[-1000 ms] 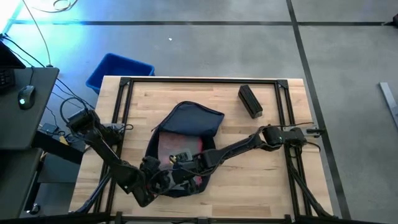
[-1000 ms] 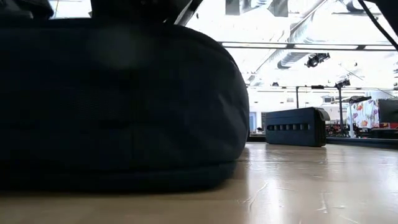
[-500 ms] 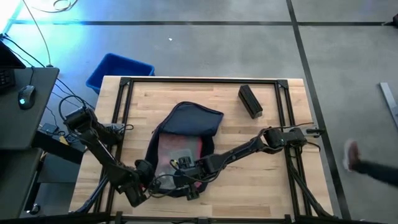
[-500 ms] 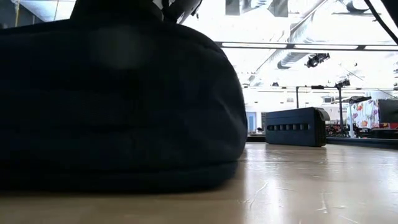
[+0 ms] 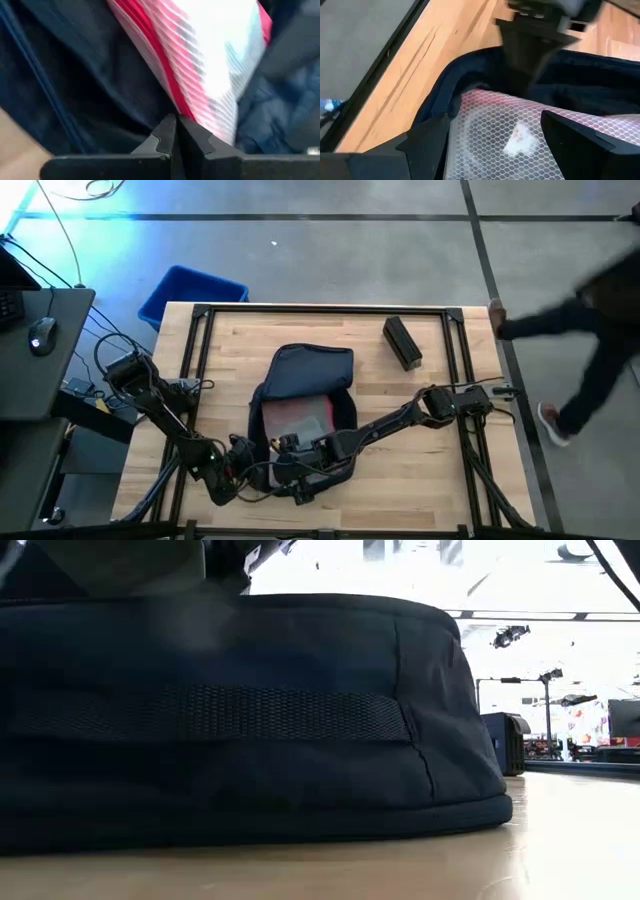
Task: Unpack backpack
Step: Remove the transparent pink zip bag from the blue backpack
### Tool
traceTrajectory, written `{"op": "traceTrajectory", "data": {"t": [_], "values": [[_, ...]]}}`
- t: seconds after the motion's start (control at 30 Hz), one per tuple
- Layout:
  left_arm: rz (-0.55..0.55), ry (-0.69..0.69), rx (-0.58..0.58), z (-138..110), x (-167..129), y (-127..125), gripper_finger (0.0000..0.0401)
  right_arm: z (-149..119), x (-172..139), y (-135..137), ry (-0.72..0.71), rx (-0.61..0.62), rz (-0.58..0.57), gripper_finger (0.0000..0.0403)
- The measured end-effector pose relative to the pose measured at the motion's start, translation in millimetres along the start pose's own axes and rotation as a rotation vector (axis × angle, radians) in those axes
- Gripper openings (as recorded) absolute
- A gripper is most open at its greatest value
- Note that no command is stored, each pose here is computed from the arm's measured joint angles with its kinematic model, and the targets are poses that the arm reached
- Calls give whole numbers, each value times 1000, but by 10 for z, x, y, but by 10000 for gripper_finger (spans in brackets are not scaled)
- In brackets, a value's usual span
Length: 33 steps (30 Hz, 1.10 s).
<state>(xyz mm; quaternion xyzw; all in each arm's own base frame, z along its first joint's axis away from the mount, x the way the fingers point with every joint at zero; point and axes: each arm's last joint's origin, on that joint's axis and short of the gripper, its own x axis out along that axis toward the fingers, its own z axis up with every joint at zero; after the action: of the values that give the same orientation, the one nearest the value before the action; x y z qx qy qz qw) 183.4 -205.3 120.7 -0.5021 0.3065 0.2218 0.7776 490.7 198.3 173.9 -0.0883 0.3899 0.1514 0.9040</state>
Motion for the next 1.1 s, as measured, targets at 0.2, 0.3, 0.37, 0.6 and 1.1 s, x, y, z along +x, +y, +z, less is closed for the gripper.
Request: {"op": "traceTrajectory", "data": {"t": [0.2,0.3,0.37,0.6,1.1], "values": [[-33,6,7,28,74,39,0,-87,-3,155,80,-42,-45,304],[-84,27,23,-7,118,35,0,-124,7,217,105,-14,-77,304],[-116,44,25,-42,157,26,0,-150,44,247,109,31,-74,304],[-272,64,45,-107,274,-95,0,-266,246,303,112,120,-89,304],[-303,40,64,-36,350,-149,0,-380,407,317,87,365,-215,149]]}}
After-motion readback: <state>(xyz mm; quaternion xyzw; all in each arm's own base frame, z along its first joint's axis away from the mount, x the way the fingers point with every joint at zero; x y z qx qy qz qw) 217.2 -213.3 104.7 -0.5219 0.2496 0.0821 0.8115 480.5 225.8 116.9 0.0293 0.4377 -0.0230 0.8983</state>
